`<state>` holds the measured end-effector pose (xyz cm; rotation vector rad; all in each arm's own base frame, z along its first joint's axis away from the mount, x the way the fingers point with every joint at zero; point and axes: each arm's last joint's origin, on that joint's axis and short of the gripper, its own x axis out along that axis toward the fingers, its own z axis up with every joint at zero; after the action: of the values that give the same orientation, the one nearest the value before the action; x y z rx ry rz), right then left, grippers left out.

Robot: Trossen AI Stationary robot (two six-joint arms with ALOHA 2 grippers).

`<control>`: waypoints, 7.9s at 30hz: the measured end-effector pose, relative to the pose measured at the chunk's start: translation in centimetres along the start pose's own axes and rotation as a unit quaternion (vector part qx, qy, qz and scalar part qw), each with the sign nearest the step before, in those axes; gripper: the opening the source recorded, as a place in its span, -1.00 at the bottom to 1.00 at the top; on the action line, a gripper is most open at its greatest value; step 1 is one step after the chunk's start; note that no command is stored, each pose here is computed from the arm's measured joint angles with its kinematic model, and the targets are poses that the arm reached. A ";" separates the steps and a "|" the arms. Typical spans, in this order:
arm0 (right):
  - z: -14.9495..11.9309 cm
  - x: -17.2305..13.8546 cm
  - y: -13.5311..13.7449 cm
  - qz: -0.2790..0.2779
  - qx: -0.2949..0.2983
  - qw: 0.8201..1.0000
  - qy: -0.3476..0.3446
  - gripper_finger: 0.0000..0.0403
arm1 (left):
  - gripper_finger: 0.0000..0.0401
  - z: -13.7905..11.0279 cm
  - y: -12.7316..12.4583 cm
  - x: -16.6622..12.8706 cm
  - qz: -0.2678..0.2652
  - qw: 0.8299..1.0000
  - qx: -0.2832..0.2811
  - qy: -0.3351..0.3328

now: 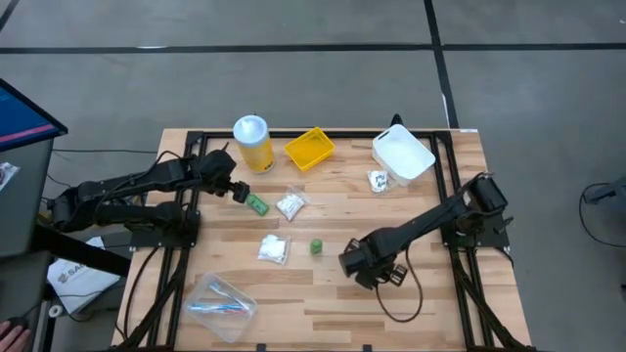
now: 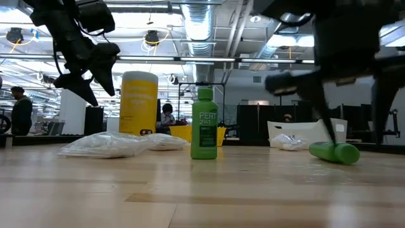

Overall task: Pick & Place Travel size toiletries
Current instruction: Put the green shampoo bottle into the white bin

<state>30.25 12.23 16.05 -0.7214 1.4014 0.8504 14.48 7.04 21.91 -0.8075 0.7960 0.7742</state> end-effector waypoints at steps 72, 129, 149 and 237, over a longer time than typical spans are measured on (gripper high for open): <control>-5.8 -5.5 -3.5 0.004 0.349 0.936 -0.043 -0.28 | 0.47 0.4 -0.2 0.0 -0.001 1.000 0.008 -0.025; -15.5 -1.9 -7.9 0.032 0.742 0.669 -0.027 -0.03 | 0.47 0.7 -0.5 0.0 -0.017 0.999 -0.006 -0.044; -14.8 0.8 -7.8 0.045 0.769 0.637 0.007 0.04 | 0.47 0.7 -0.5 0.0 -0.020 0.999 -0.005 -0.043; -18.7 -11.6 -4.8 -0.294 0.756 0.488 -0.322 -0.53 | 0.47 1.2 -0.8 -0.1 -0.023 0.997 -0.010 -0.078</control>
<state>24.59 -7.04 26.29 0.5458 0.6007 -0.7662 15.43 7.71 22.80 -0.7716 0.6299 0.7958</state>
